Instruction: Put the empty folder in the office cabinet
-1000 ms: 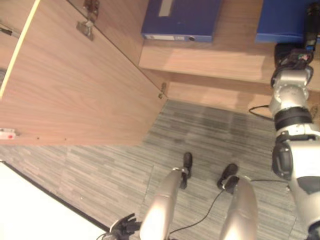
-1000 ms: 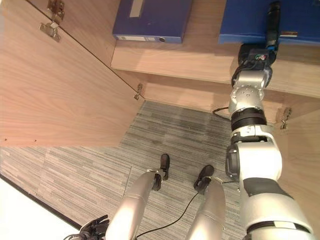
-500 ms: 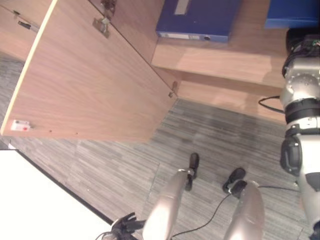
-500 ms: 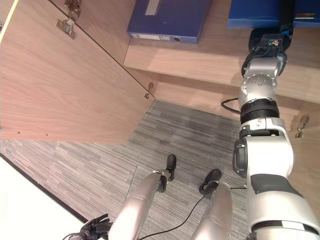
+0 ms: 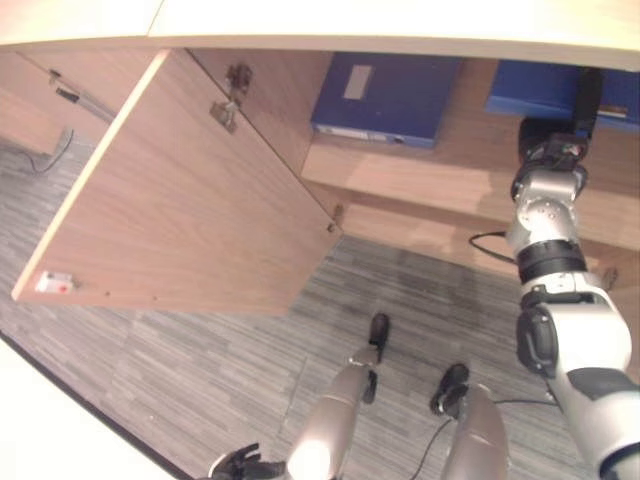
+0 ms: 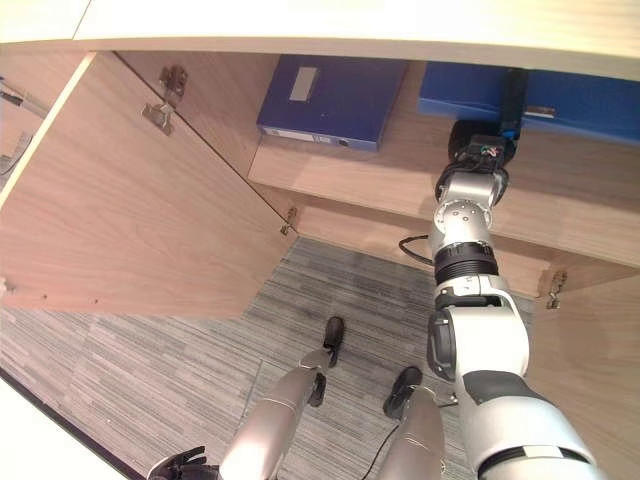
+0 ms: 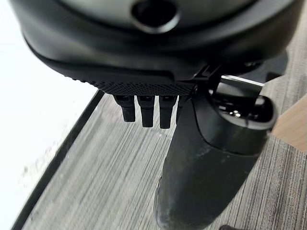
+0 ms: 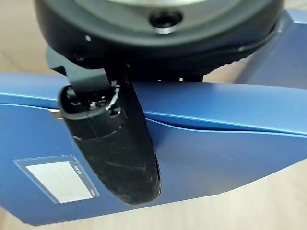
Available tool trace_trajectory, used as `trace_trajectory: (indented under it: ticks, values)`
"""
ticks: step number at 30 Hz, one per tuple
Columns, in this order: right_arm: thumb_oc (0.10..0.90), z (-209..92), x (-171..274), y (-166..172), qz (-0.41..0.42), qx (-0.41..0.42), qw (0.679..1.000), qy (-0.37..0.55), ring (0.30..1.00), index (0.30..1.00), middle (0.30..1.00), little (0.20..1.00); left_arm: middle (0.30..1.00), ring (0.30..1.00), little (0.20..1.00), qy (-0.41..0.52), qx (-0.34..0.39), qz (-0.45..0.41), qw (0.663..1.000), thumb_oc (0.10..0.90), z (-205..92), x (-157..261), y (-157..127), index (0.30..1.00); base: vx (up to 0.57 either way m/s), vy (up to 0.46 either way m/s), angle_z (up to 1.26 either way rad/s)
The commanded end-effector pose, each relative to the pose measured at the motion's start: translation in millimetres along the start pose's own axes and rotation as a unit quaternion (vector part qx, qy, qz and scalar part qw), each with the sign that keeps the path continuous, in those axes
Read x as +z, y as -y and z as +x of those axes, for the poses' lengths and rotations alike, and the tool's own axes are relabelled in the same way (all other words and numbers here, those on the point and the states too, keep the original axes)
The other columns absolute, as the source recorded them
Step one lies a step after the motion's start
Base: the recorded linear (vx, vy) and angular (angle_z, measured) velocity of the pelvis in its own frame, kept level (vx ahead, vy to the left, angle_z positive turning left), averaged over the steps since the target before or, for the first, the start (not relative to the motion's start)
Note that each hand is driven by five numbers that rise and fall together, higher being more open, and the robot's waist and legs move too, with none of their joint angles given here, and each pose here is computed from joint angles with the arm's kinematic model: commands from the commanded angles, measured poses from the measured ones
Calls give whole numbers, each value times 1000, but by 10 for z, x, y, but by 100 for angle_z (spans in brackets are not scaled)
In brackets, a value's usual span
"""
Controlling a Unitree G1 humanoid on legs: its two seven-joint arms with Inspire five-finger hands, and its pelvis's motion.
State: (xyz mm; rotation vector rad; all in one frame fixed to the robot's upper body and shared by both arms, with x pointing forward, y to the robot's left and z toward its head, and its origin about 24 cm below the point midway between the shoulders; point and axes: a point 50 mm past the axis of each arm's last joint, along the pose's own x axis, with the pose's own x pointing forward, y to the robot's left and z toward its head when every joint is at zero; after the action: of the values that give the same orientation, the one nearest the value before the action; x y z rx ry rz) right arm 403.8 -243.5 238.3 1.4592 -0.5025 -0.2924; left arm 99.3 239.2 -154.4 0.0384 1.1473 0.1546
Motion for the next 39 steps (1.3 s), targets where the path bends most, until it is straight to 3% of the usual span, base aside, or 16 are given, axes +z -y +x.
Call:
trace_trajectory:
  ticks: [1, 8, 13, 24, 30, 39]
  values:
    - [400, -73, 126, -695, 1, 170, 985, 25, 300, 300, 300, 300, 900, 900, 900, -34, 70, 47, 996, 800, -112, -207, -463, 900, 123, 262, -26]
    - [400, -133, -43, -1014, 1, 200, 980, 8, 300, 300, 300, 300, 900, 900, 900, 2, 77, 35, 996, 800, -137, -30, -587, 900, -2, 92, -27]
    - [400, -95, 29, -1058, -9, 200, 980, 11, 300, 300, 300, 300, 900, 900, 900, 10, 69, 25, 997, 800, -144, -13, -573, 900, 1, -104, -27]
    - [400, 77, 275, -1306, -162, 187, 969, 27, 300, 300, 300, 300, 900, 900, 900, -23, 65, 9, 998, 800, -168, -216, -551, 900, -7, -37, -3]
    - [400, 110, 444, -1495, -184, 188, 964, 42, 300, 300, 300, 300, 900, 900, 900, -4, 43, 13, 999, 800, -148, -110, -456, 900, -16, -25, 13]
    - [400, 126, 340, -1536, -228, 179, 957, 15, 300, 300, 300, 300, 900, 900, 900, 19, 15, 19, 1000, 800, -168, 3, -394, 900, -5, -23, 2]
